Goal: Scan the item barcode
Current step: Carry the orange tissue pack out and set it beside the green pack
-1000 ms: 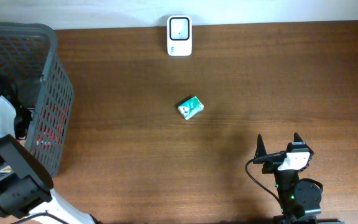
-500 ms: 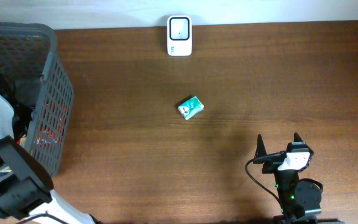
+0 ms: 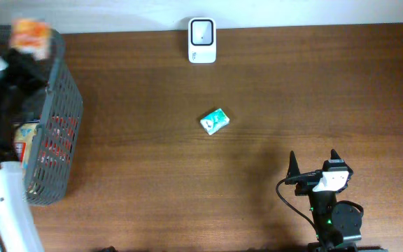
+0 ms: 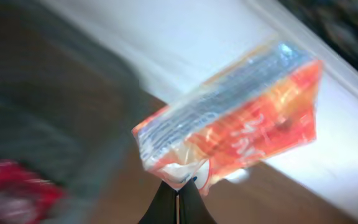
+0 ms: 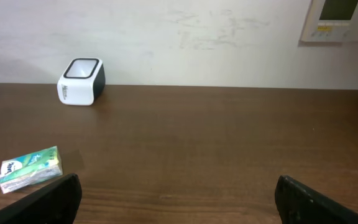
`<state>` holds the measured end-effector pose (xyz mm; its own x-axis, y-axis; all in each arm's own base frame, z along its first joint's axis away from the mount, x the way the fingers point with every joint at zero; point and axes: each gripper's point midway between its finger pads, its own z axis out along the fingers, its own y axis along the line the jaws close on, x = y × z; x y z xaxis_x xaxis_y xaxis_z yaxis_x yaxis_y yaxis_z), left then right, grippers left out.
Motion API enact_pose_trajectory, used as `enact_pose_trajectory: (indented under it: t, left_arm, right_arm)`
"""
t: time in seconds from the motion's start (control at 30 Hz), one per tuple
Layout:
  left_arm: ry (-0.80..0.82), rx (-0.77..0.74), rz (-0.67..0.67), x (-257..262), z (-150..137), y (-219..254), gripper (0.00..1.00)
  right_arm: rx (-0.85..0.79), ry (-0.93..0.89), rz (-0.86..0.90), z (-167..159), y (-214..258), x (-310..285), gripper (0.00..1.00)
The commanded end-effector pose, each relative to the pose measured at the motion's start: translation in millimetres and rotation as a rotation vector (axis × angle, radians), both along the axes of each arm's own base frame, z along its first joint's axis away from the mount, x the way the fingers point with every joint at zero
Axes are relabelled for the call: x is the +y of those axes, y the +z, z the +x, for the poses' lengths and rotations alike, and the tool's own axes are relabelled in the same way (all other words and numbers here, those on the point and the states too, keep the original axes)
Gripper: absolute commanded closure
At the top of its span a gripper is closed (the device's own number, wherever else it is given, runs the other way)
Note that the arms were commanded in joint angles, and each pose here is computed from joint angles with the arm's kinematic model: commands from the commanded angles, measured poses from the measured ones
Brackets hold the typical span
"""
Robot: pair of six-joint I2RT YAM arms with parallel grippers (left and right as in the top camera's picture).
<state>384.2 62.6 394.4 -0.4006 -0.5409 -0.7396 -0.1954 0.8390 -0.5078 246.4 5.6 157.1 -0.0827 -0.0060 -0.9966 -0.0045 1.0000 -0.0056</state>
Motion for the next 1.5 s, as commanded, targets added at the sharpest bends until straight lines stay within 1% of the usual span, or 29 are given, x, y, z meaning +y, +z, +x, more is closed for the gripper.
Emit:
enact_pose_trajectory:
  t: [0.0,0.1,0.13,0.17,0.23,0.37,0.5,0.7,0.77,0.8,0.87,0.97,1.07,1.1,1.17,1.27,1.33,1.43,1.47]
  left_arm:
    - [-0.318,0.004,-0.046,-107.0,6.9,-3.0,1.00]
    - [-0.411,0.113,0.040,-180.2,21.8,-45.5,1.00]
    - [-0.439,0.146,0.055,-197.6,24.9,-59.7,1.00]
    - [-0.500,0.203,0.066,-226.4,27.5,-84.0,1.00]
    - [-0.560,0.279,0.080,-256.5,30.3,-117.4,1.00]
    - [-0.685,0.491,0.125,-321.6,27.8,-218.8,1.00]
    - [-0.762,0.629,0.169,-363.5,10.3,-292.6,1.00]
    - [-0.767,0.742,0.180,-380.0,-5.1,-344.7,1.00]
    - [-0.768,0.742,0.181,-380.6,-4.8,-346.6,0.67]
    - [-0.768,0.735,0.179,-381.3,-3.3,-345.3,0.55]
    - [-0.766,0.715,0.172,-382.7,2.7,-337.5,0.55]
    - [-0.778,0.643,0.178,-381.7,20.8,-290.4,0.56]
    - [-0.816,0.549,0.213,-377.6,33.3,-224.1,0.49]
    - [-0.807,0.532,0.209,-373.2,34.2,-202.6,0.48]
    - [-0.794,0.514,0.202,-364.3,34.4,-178.4,0.48]
    - [-0.797,0.501,0.226,-345.0,29.4,-156.0,0.50]
    - [-0.795,0.480,0.239,-332.7,27.8,-143.2,0.48]
    - [-0.708,0.433,0.229,-291.3,30.5,-109.3,0.47]
    - [-0.680,0.424,0.225,-277.6,30.8,-100.9,0.44]
  right_arm:
    - [0.008,-0.005,0.004,0.1,-4.1,-1.3,0.02]
    - [0.008,-0.005,0.004,0.1,-4.1,-1.3,0.02]
    - [0.008,-0.005,0.004,0.1,-4.1,-1.3,0.02]
    - [0.008,-0.005,0.004,0.1,-4.1,-1.3,0.01]
    - [0.008,-0.005,0.004,0.1,-4.1,-1.3,0.01]
    - [0.008,-0.005,0.004,0.1,-4.1,-1.3,0.02]
    - [0.008,-0.005,0.004,0.1,-4.1,-1.3,0.02]
    - [0.008,-0.005,0.004,0.1,-4.1,-1.3,0.02]
    - [0.008,-0.005,0.004,0.1,-4.1,-1.3,0.01]
    - [0.008,-0.005,0.004,0.1,-4.1,-1.3,0.02]
    - [0.008,-0.005,0.004,0.1,-4.1,-1.3,0.02]
    - [0.008,-0.005,0.004,0.1,-4.1,-1.3,0.02]
    - [0.008,-0.005,0.004,0.1,-4.1,-1.3,0.01]
    - [0.008,-0.005,0.004,0.1,-4.1,-1.3,0.02]
    - [0.008,-0.005,0.004,0.1,-4.1,-1.3,0.01]
    - [0.008,-0.005,0.004,0.1,-4.1,-1.3,0.01]
    - [0.008,-0.005,0.004,0.1,-4.1,-1.3,0.02]
    - [0.008,-0.005,0.004,0.1,-4.1,-1.3,0.02]
    - [0.008,-0.005,0.004,0.1,-4.1,-1.3,0.01]
